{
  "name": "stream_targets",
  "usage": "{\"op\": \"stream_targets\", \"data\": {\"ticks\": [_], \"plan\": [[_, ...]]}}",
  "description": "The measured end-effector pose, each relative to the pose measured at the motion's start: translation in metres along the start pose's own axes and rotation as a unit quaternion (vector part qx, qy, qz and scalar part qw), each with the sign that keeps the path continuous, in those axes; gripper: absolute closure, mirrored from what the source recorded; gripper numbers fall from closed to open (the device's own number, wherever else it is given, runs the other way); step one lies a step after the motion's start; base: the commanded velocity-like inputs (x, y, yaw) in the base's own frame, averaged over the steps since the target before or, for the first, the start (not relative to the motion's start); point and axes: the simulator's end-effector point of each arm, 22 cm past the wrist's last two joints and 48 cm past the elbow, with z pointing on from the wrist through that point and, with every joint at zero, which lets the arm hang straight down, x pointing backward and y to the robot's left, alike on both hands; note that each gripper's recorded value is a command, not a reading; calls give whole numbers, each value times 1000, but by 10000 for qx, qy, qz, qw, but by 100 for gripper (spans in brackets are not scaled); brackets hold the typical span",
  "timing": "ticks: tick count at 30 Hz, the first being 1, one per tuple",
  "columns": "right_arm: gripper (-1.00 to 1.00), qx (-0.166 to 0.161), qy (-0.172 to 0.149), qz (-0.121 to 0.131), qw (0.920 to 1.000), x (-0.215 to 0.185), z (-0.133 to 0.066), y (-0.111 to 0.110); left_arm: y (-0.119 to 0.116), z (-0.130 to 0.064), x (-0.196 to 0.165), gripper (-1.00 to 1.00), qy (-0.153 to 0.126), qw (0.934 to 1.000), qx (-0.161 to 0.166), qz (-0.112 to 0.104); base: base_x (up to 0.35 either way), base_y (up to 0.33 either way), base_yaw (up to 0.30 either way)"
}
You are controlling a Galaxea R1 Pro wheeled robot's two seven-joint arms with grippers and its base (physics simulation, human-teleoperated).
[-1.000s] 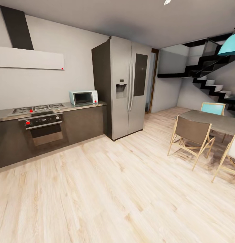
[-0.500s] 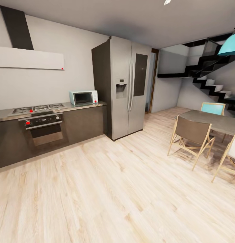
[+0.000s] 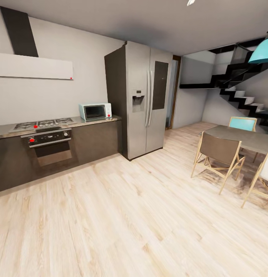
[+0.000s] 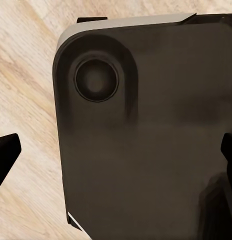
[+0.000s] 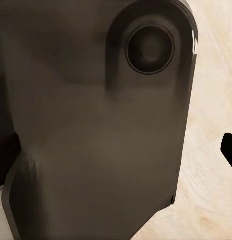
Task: Put the three can of soda from the living room inside the tash can in the kitchen.
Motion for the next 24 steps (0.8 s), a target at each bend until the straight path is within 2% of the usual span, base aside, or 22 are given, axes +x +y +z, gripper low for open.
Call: {"op": "stream_targets", "data": {"ticks": [7,12,16,17,18,19,20,21,22,23,24], "plan": [[-100,23,-56,0,10000,-7,0,-3,-3,0,-1,-100,-3,10000,17,1,0,0,0],[-100,117,-208,66,9997,-37,-2,-19,-14,0,-31,-100,-171,9998,93,8,0,0,0],[-100,108,-328,84,9994,-61,-4,-18,-21,0,-55,-100,-289,9995,140,-3,0,0,0],[-100,98,354,161,9992,-64,-8,-17,-23,-2,-75,-100,-7,9999,152,1,0,0,0],[-100,91,1023,231,9944,-83,-28,-16,-24,-15,-152,-100,-693,9975,159,-8,0,0,0],[-100,104,1289,257,9913,-122,-59,-14,-26,-28,-188,-100,-889,9959,173,-14,0,0,0],[-100,132,521,182,9984,-201,-95,-14,-27,-40,-214,-100,-984,9950,182,-19,0,0,0],[-100,156,-665,59,9976,-289,-152,-11,-27,-49,-231,-100,-1081,9940,185,-22,0,0,0],[-100,190,-1787,-41,9837,-358,-227,-6,-27,-66,-258,-100,-1225,9923,189,-28,0,0,0],[-100,201,-1974,-46,9801,-368,-242,-6,-26,-76,-273,-100,-1328,9910,189,-32,0,0,0],[-100,219,-1986,-29,9798,-369,-245,-9,-26,-84,-283,-100,-1397,9900,190,-34,0,0,0]]}}
